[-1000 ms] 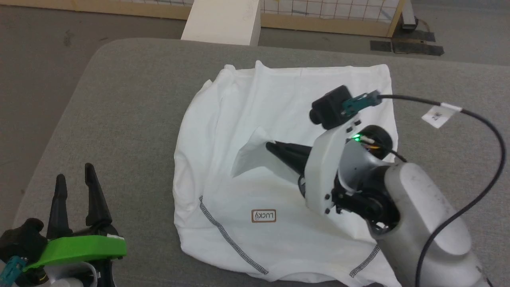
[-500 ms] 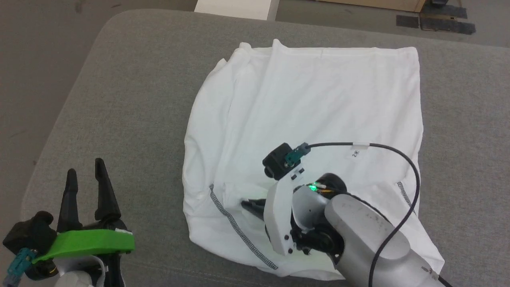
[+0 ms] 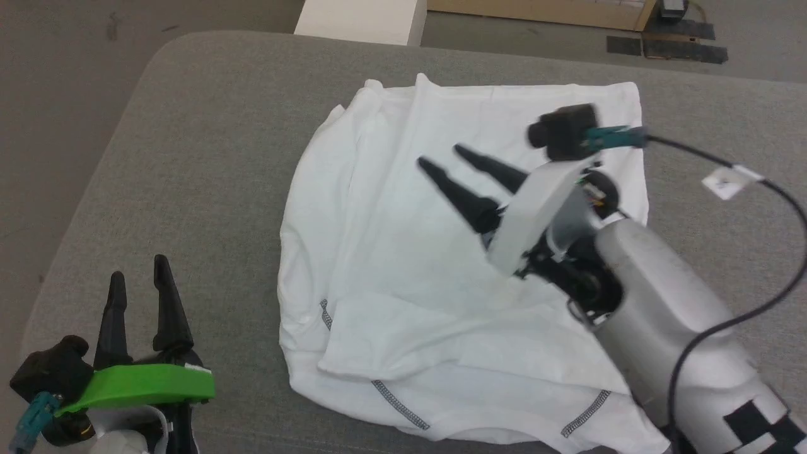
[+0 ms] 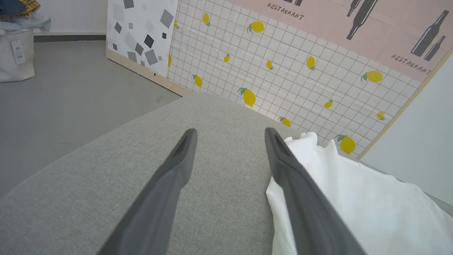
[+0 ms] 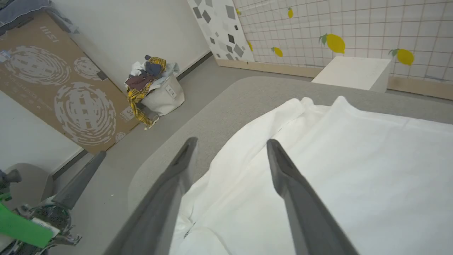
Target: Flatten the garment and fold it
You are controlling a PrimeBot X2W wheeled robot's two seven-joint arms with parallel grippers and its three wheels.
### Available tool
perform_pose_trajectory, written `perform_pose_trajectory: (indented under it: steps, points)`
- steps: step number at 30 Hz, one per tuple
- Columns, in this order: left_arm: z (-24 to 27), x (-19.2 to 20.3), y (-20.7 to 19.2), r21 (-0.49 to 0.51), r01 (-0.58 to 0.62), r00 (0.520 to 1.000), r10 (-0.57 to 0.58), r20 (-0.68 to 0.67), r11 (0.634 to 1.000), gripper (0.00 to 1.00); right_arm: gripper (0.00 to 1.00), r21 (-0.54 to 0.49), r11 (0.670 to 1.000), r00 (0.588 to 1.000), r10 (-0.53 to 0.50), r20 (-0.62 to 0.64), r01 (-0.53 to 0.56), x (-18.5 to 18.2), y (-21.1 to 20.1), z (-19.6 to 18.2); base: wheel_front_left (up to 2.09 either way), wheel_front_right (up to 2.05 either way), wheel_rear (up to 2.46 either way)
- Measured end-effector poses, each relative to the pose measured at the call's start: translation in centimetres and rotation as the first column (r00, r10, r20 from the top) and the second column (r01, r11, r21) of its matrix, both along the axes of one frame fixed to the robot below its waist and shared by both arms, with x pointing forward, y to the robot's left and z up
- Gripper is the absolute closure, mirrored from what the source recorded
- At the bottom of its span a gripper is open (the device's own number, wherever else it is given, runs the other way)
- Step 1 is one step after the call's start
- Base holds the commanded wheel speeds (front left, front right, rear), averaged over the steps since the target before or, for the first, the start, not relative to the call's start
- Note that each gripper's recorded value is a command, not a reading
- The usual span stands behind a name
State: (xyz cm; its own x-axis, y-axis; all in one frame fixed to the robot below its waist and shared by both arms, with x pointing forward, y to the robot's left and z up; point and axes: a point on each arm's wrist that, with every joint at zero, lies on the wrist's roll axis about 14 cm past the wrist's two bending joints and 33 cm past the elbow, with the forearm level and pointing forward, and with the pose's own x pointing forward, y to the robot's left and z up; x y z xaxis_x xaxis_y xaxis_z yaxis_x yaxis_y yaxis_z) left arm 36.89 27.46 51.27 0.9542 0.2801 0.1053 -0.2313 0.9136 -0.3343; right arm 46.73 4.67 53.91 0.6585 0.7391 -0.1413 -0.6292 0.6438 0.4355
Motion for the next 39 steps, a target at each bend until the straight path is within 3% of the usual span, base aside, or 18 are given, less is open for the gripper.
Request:
perform_pose_trajectory:
  steps: [2,3,5,8,14,18,24,30,36,39]
  points:
    - [0.2,0.2,-0.3,0.000,0.011,1.000,-0.011,0.007,1.000,0.00,0.00,0.027,0.992,0.989,-0.125,0.079,0.123,2.1,-3.8,1.8,0.00,0.00,0.00]
    - [0.4,0.4,-0.6,0.000,0.019,1.000,-0.019,0.012,1.000,0.00,0.00,0.062,0.970,0.957,-0.243,0.159,0.236,3.6,-7.4,3.7,0.00,0.00,0.00]
    - [0.5,0.7,-1.1,-0.001,0.035,0.999,-0.035,0.014,0.999,0.00,0.00,0.109,0.932,0.906,-0.363,0.218,0.347,4.4,-11.3,5.2,0.00,0.00,0.00]
    - [0.7,1.2,-2.0,-0.003,0.063,0.998,-0.063,0.020,0.998,0.00,0.00,0.141,0.845,0.789,-0.533,0.305,0.517,4.4,-17.9,6.1,0.00,0.00,0.00]
    - [0.6,2.2,-3.6,-0.009,0.113,0.993,-0.113,0.017,0.994,0.00,0.00,0.153,0.663,0.583,-0.727,0.363,0.733,1.2,-27.2,5.0,0.00,0.00,0.00]
    - [0.1,2.8,-4.2,-0.014,0.132,0.991,-0.133,-0.004,0.991,0.00,0.00,0.128,0.565,0.499,-0.797,0.341,0.815,-1.4,-30.6,3.0,0.00,0.00,0.00]
    - [0.3,6.6,-6.0,-0.036,0.217,0.976,-0.218,-0.025,0.975,0.00,0.00,0.081,0.496,0.454,-0.840,0.296,0.864,-3.1,-32.6,0.6,0.00,0.00,0.00]
    - [1.8,13.0,-8.1,-0.035,0.344,0.935,-0.346,-0.073,0.938,0.00,0.00,0.066,0.472,0.433,-0.849,0.302,0.879,-2.6,-33.4,0.4,0.00,0.00,0.00]
    - [1.1,19.7,-9.8,-0.117,0.457,0.845,-0.472,-0.253,0.882,0.00,0.00,0.046,0.463,0.429,-0.850,0.306,0.885,-0.9,-33.7,-0.6,0.00,0.00,0.00]
    - [-0.5,22.0,-10.3,-0.151,0.497,0.763,-0.514,-0.393,0.854,0.00,0.00,0.027,0.461,0.433,-0.850,0.300,0.887,0.1,-33.8,-1.7,0.00,0.00,0.00]
